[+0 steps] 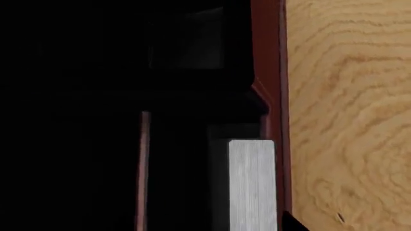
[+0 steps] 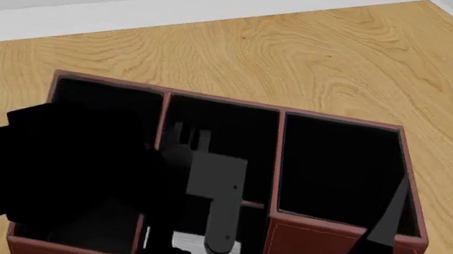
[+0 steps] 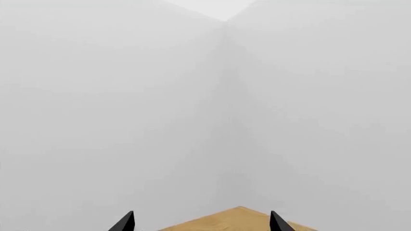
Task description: Pick up the book and place it in the back compartment of the caddy.
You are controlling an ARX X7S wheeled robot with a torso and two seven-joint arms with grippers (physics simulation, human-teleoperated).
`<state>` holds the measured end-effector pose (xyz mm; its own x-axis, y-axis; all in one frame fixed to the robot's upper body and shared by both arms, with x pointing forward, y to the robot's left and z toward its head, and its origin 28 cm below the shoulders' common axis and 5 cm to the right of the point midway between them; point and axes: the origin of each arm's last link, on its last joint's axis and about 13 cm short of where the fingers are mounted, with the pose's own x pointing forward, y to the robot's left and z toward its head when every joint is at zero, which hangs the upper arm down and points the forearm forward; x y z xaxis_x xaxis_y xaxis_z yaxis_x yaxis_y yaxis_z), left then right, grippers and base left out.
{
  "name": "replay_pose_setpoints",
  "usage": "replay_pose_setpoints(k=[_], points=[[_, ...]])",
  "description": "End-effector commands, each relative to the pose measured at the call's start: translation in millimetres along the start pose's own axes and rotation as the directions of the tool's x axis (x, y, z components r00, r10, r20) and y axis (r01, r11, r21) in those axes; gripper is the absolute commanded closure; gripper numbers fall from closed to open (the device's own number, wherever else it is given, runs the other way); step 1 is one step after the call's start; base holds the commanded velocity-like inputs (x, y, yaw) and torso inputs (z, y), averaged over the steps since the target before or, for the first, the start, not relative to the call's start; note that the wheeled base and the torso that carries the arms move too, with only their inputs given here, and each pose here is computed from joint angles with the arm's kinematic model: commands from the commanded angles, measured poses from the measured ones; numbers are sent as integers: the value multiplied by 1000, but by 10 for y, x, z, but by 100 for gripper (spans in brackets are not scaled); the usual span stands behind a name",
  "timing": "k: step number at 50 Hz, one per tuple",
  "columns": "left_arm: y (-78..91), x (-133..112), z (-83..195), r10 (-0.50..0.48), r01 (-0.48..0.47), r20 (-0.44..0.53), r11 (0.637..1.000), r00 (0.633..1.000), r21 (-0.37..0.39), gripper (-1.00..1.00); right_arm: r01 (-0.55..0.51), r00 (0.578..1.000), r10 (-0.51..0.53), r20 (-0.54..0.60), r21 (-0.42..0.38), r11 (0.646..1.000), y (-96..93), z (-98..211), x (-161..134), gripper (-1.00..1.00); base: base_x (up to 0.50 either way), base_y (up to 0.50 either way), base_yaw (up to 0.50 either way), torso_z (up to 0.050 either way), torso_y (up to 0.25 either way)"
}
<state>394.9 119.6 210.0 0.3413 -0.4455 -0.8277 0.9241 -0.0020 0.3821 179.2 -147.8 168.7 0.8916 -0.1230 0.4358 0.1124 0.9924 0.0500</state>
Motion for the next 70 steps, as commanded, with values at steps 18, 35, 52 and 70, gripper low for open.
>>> replay_pose_setpoints(k=[18,35,52,70], points=[[106,-77,303,134,-132,150,991,980,-19,-100,-25,999,25,26,-2,1000,41,-19,58,-100,0,0,0,0,1],[193,-213,385,207,-195,229,978,951,-73,-100,-26,999,26,36,1,1000,39,3,46,-100,0,0,0,0,0],[248,-253,483,405,-369,392,914,826,-168,-100,-36,998,36,48,8,999,68,54,54,-100,0,0,0,0,0],[209,-135,451,520,-426,463,854,718,-299,-100,-38,998,38,48,11,999,45,21,53,-100,0,0,0,0,0]])
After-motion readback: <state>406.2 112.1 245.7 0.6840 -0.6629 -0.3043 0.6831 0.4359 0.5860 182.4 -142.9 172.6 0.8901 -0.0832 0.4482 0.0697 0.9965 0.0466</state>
